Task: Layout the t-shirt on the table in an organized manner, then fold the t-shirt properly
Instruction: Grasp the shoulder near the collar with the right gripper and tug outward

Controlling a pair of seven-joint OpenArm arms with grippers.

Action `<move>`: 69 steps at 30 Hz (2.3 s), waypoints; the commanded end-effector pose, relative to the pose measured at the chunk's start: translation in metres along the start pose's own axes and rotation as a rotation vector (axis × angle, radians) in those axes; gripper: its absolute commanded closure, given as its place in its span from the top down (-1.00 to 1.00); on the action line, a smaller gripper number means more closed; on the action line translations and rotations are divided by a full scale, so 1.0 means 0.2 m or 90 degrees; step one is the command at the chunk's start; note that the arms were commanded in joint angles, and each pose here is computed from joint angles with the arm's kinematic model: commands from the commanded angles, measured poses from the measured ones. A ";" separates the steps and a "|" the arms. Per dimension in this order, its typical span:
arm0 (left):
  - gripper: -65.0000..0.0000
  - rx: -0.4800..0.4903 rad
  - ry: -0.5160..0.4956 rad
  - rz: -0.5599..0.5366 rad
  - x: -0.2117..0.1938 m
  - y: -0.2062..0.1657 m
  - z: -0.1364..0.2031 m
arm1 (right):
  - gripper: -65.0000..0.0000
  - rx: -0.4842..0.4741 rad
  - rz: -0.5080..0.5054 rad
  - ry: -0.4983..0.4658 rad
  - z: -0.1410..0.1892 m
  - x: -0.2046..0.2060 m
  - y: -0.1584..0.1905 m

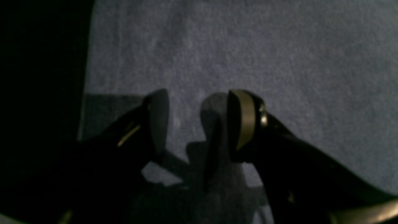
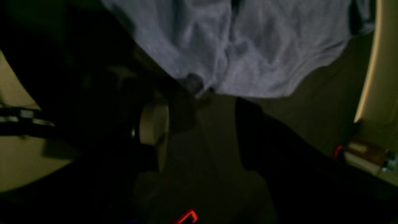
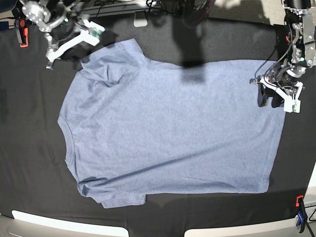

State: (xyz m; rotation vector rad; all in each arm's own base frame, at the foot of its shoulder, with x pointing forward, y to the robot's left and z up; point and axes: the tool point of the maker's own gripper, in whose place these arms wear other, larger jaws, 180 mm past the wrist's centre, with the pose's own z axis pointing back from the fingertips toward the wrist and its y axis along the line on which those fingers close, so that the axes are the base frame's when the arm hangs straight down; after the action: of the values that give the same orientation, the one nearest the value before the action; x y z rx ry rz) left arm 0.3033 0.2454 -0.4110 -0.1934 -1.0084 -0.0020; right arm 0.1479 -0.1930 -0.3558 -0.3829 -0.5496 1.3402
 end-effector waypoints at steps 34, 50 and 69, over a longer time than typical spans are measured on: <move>-0.15 -0.001 -0.033 -0.009 0.10 0.02 0.00 | -0.26 0.000 0.088 -0.004 -0.31 -0.03 0.05; -0.15 -0.001 -0.033 -0.009 0.10 0.02 0.00 | -0.37 -0.007 0.072 -0.038 -0.34 0.09 0.04; -0.15 0.062 -0.013 -0.012 0.12 0.19 0.26 | -1.00 -0.016 0.057 -0.017 -0.22 0.10 0.11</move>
State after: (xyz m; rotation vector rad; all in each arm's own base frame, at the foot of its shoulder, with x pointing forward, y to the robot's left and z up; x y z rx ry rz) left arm 0.2667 0.2880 -0.3850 -0.1014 -0.9799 0.0471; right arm 0.1501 -0.1665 -0.4101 -0.3895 -0.5430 1.4235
